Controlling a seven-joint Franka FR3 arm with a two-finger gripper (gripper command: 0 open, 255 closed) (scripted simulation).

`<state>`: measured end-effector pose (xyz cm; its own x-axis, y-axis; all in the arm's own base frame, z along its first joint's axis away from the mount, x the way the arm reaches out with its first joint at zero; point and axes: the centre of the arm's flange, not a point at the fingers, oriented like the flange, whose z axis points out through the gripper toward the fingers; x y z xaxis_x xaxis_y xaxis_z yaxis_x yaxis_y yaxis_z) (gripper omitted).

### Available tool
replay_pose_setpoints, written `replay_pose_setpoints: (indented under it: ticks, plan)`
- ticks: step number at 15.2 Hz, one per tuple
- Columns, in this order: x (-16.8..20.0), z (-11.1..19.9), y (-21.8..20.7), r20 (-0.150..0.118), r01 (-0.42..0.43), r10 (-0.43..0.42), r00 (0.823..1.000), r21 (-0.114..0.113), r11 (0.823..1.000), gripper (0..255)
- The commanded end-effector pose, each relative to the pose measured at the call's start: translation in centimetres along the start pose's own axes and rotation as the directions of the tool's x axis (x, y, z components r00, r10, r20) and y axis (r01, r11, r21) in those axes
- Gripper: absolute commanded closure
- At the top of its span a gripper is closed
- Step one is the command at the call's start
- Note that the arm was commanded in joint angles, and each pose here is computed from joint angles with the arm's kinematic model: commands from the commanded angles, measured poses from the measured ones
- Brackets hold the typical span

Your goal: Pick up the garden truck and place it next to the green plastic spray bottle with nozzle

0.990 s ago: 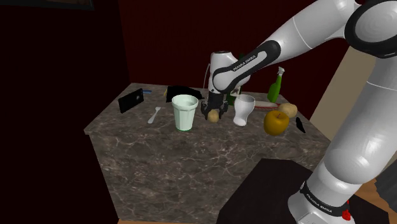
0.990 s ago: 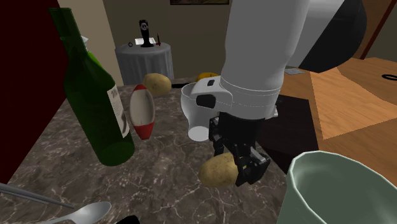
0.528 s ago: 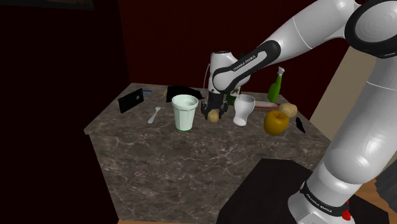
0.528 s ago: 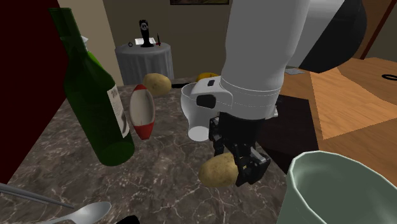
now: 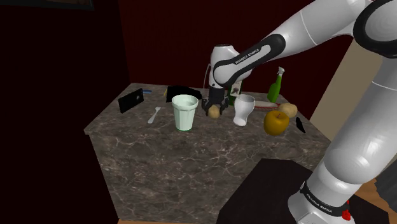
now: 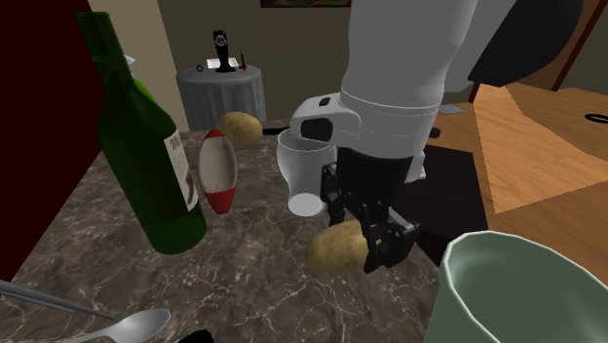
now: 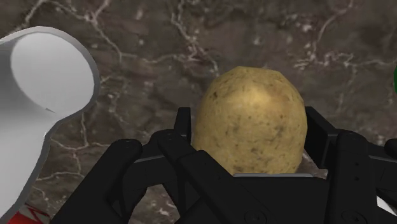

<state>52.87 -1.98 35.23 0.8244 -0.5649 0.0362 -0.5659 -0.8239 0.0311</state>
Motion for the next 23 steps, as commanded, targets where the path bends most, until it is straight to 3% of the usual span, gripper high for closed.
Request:
replay_pose_setpoints:
  ticks: [1, 23]
  plan:
    - [0.1, -1.0, 0.0, 0.0, 0.0, 0.0, 1.0, 0.0, 1.0, 255]
    - [0.5, -12.6, 0.4, 0.0, 0.0, 0.0, 1.0, 0.0, 1.0, 255]
